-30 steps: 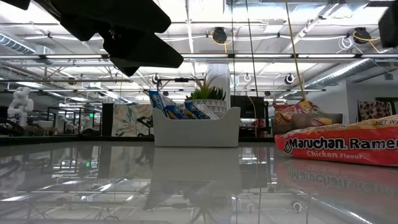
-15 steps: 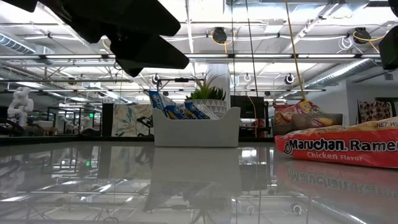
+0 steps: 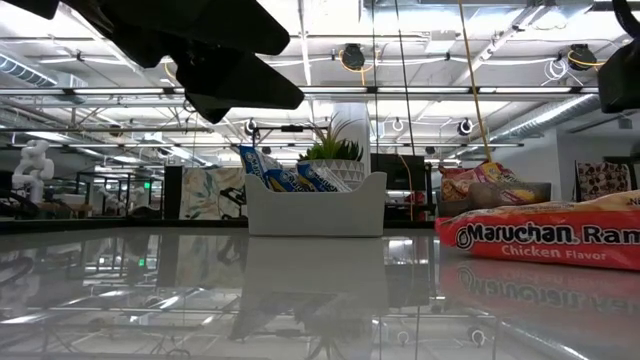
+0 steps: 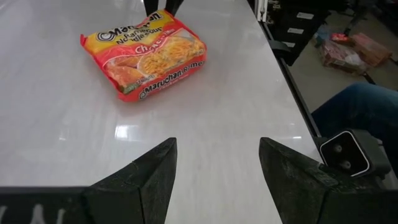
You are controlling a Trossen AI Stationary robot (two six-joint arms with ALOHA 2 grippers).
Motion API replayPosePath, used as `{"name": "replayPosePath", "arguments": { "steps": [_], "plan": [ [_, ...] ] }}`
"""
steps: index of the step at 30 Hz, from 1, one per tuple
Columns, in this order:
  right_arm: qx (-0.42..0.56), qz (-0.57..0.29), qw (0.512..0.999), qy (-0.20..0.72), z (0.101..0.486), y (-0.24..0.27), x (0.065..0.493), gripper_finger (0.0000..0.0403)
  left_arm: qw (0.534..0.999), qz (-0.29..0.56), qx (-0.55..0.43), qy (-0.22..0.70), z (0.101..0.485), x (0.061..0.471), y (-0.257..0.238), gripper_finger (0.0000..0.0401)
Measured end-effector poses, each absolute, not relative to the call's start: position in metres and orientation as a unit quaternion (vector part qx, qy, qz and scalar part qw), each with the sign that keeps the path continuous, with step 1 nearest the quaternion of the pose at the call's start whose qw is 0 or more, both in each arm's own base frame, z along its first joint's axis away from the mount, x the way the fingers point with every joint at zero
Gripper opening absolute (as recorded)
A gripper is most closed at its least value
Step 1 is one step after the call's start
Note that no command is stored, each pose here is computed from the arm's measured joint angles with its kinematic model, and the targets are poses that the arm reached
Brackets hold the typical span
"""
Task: Sort Maruchan noodles
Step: Put the orange noodle pack into the white bin
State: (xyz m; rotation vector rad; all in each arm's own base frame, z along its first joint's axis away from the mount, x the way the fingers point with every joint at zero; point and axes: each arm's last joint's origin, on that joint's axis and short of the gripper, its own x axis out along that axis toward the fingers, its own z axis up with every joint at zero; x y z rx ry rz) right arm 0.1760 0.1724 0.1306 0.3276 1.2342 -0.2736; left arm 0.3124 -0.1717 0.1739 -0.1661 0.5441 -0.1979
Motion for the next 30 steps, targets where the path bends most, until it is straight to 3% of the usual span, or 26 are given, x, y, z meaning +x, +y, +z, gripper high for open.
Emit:
{"name": "replayPosePath", "arguments": {
  "steps": [5, 30],
  "plan": [
    [0.139, -0.106, 0.800, 0.574, 0.133, 0.172, 0.178, 0.0009, 0.955, -0.097, -0.083, 0.268, 0.174, 0.312, -0.172, 0.0232],
    [0.137, -0.083, 0.827, 0.539, 0.144, 0.172, 0.180, 0.0001, 0.955, -0.083, -0.094, 0.270, 0.174, 0.316, -0.165, 0.0232]
  ]
}}
